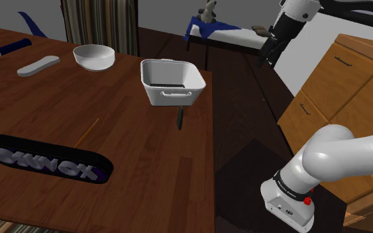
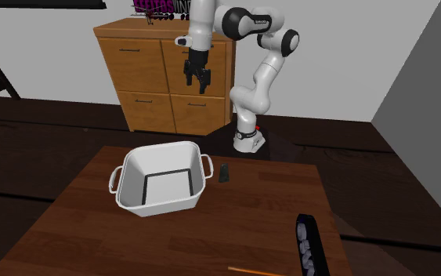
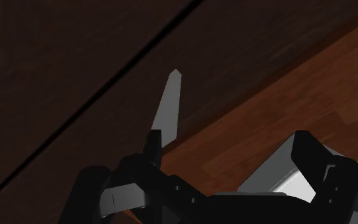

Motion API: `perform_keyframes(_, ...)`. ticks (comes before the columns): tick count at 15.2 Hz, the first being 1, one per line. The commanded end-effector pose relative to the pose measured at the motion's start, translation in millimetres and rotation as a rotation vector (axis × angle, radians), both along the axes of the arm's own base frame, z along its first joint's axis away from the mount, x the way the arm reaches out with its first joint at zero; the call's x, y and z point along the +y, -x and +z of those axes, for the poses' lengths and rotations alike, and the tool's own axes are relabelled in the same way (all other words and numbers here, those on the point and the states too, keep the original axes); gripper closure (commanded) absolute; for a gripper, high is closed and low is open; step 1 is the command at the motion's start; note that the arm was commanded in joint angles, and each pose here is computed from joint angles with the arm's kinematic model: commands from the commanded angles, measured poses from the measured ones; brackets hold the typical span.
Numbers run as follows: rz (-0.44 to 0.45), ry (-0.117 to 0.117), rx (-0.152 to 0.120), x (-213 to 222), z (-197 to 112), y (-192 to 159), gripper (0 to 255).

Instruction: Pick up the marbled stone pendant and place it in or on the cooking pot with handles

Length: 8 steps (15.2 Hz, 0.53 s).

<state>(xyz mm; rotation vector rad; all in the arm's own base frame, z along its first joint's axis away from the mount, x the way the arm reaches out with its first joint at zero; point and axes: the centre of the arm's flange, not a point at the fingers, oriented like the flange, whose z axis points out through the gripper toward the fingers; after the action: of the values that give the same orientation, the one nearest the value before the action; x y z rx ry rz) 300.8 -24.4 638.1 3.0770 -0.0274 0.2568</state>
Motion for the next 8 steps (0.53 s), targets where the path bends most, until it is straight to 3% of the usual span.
perform_keyframes(1, 0.0, 0.0, 0.0, 0, 0, 0, 0)
perform_keyframes(8, 0.159, -0.004, 0.043, 66, -37, -52, 0)
